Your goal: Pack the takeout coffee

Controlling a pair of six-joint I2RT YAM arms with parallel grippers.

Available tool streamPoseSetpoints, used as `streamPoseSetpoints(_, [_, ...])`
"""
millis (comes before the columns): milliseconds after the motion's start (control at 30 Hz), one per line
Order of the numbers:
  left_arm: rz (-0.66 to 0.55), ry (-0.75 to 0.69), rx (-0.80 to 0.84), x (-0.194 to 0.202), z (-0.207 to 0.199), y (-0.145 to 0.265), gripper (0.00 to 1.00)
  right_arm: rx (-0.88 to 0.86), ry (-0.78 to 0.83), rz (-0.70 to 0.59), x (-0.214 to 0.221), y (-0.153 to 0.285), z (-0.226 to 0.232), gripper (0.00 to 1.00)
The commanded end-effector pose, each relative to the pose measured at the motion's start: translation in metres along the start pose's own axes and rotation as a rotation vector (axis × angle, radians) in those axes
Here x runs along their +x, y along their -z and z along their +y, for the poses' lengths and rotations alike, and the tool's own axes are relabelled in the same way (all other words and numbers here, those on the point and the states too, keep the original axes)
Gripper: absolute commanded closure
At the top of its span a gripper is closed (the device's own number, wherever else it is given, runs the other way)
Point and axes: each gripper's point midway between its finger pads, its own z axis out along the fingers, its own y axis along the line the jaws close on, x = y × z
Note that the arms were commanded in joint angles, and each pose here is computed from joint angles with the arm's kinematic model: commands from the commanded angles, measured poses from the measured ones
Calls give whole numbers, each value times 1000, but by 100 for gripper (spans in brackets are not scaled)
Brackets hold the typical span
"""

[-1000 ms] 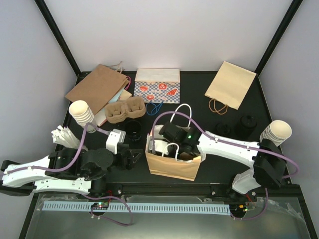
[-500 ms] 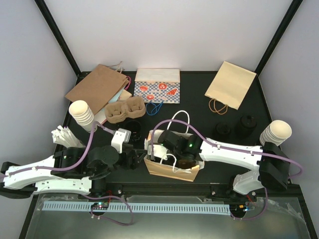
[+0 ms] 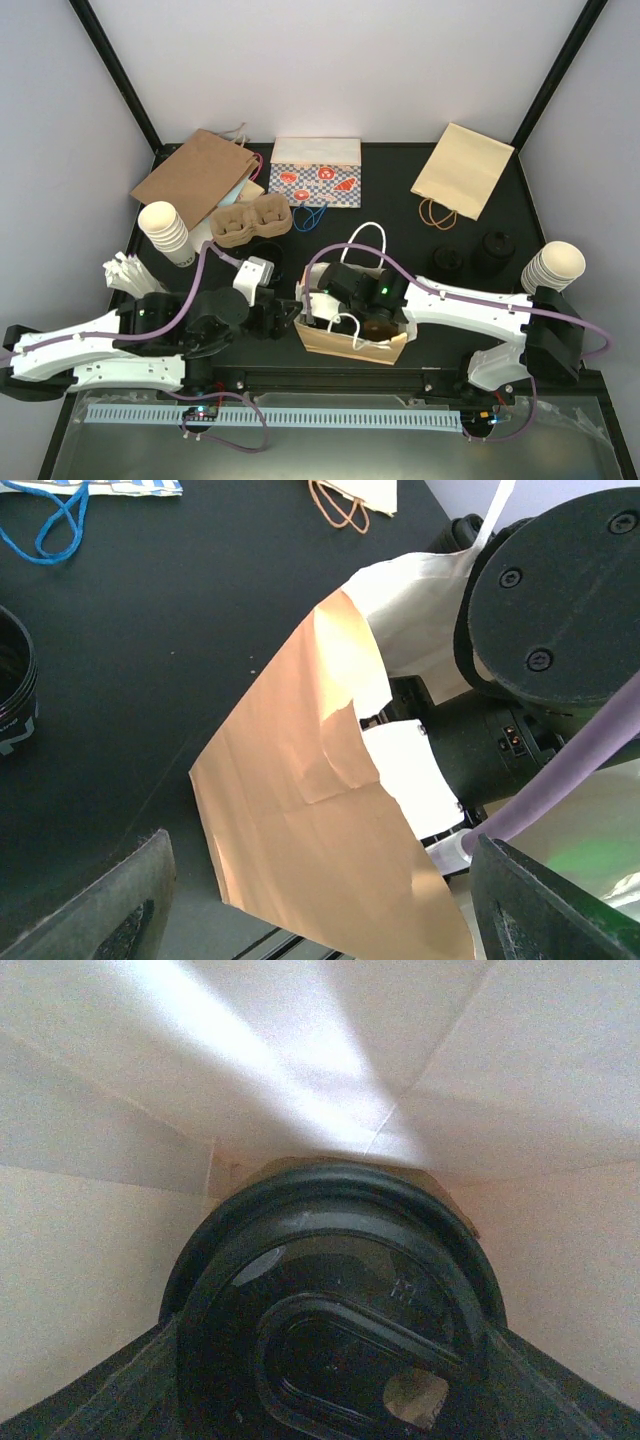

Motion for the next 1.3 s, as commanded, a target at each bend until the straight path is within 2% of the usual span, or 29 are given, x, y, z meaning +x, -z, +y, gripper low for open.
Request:
streamPoseSetpoints(0, [-32, 6, 45, -16, -12, 10, 17, -14, 12, 132, 29, 3, 6, 39])
streamPoseSetpoints(33, [-32, 8, 47, -16, -12, 11, 17, -9, 9, 130, 28, 4, 5, 26])
streamPoseSetpoints(67, [-32, 8, 48, -16, -12, 11, 17, -7, 10, 123, 25, 5, 4, 8])
streamPoseSetpoints(100, [-32, 10, 50, -16, -12, 12, 17, -6, 11, 117, 23, 7, 4, 1])
streamPoseSetpoints(433, [-27, -24, 67, -18, -18, 11, 14, 51, 4, -8, -7, 42, -6, 0])
streamPoseSetpoints(900, [-30, -64, 85, -45, -31, 12, 12, 115, -20, -129, -35, 90, -16, 0])
streamPoseSetpoints(1100, [-22, -80, 65, -50, -25, 7, 13, 130, -13, -120, -31, 95, -17, 0])
streamPoseSetpoints(1267, [-10, -65, 90, -56, -20, 3, 20, 126, -2, -114, -25, 94, -14, 0])
